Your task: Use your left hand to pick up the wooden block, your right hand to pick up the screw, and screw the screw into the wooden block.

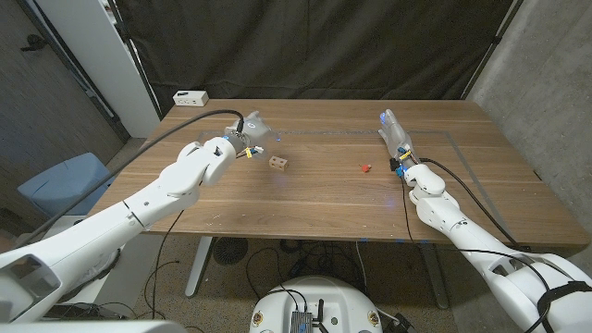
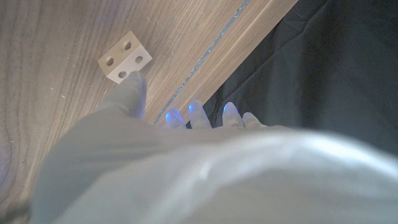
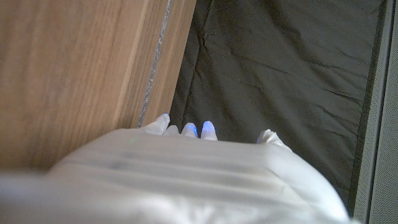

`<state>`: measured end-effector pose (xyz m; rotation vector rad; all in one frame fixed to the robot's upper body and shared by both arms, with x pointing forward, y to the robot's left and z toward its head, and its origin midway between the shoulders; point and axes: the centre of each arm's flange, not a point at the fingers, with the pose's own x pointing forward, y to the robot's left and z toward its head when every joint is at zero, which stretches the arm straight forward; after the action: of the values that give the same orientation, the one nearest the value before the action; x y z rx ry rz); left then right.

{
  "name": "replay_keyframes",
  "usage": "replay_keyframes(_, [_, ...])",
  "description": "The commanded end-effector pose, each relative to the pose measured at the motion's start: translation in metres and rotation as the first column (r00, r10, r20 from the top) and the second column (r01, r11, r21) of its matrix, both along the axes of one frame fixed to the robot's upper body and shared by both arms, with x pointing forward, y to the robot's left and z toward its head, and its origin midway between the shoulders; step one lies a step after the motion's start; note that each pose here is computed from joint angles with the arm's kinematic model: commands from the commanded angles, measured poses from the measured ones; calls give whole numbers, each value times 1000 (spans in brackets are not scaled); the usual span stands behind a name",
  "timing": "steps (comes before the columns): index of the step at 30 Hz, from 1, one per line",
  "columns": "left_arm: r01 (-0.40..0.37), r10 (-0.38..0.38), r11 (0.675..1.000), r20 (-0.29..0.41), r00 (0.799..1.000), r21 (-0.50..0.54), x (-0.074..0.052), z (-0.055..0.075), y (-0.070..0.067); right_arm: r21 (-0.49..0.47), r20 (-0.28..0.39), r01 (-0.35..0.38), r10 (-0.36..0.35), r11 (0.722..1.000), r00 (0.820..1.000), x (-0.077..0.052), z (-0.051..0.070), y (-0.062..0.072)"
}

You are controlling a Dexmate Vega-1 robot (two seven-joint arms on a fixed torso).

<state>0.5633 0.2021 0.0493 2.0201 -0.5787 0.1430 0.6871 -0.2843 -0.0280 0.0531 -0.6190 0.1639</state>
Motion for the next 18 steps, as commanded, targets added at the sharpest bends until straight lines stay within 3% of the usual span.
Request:
replay_keyframes(1, [1,-1,1000,-32,1000,-3,10,-3,-5,8,-1,7,-7,1000,1000,0,-2,-1])
replay_keyframes(18, [9,-9,1000,-66,998,2,20,-14,-12,19,-5,19,-19,1000,1000,-2,-5,-2])
